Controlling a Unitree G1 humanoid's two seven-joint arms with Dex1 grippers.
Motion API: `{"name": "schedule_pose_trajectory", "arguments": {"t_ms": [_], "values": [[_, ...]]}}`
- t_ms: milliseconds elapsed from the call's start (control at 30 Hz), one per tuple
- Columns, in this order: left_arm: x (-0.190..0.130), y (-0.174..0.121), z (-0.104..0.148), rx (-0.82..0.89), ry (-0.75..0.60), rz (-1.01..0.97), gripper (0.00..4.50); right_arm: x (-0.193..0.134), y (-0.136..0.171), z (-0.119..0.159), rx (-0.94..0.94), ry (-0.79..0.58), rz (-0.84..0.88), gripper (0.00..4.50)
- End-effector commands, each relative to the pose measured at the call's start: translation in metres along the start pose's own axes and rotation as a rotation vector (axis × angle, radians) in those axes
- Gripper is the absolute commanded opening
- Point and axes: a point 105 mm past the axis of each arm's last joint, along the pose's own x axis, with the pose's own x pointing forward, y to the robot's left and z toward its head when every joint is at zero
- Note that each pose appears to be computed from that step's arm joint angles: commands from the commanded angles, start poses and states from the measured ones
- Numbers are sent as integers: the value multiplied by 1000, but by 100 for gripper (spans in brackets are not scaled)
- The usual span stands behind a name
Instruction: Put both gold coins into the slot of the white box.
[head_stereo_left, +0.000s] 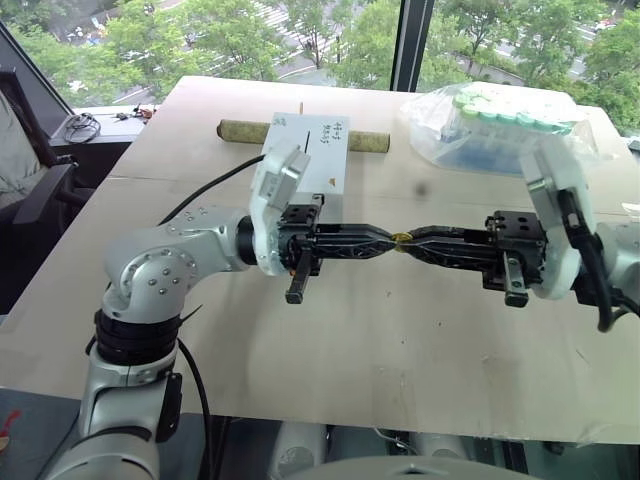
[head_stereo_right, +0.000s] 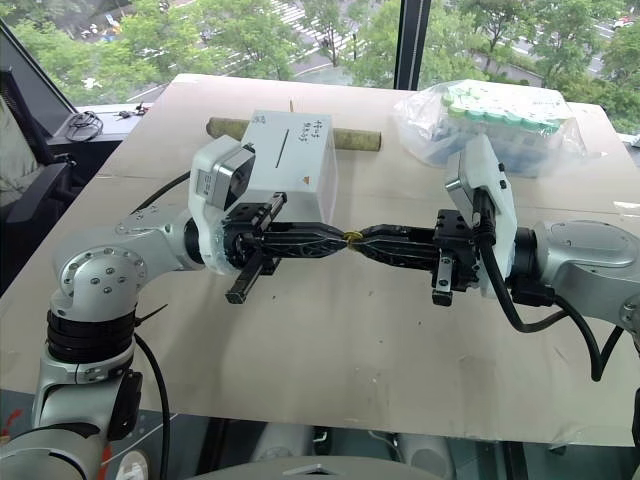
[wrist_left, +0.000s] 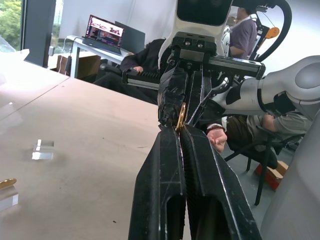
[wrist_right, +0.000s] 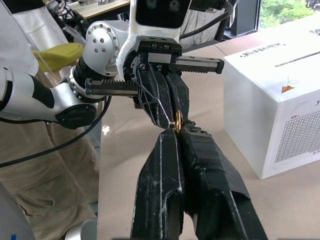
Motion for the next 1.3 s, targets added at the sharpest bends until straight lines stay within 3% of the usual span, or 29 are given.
{"name": "schedule_pose_trajectory", "arguments": {"t_ms": [33,67,133,233,333,500,667,933,1300], "values": [[5,-5,9,34,-13,-27,9,2,9,8,-45,-31,44,0],[5,-5,10,34,-15,-24,0,2,10,8,-35,-36,50,59],[6,-5,12,32,-19,-23,0,1,12,10,-26,-41,68,125],[4,-4,12,23,-24,-12,0,-1,7,13,-32,-58,39,292],[-3,-3,11,24,-29,24,0,-8,0,14,-59,-54,-30,409],[-19,7,17,67,-56,176,0,-22,-14,10,-176,0,-169,409],[-40,33,41,298,-78,623,0,-56,-36,8,-388,109,-406,409],[-62,63,70,505,40,1258,0,-64,-47,16,-461,66,-443,409],[-67,89,78,357,116,1615,0,-57,-52,31,-511,59,-365,409]]}}
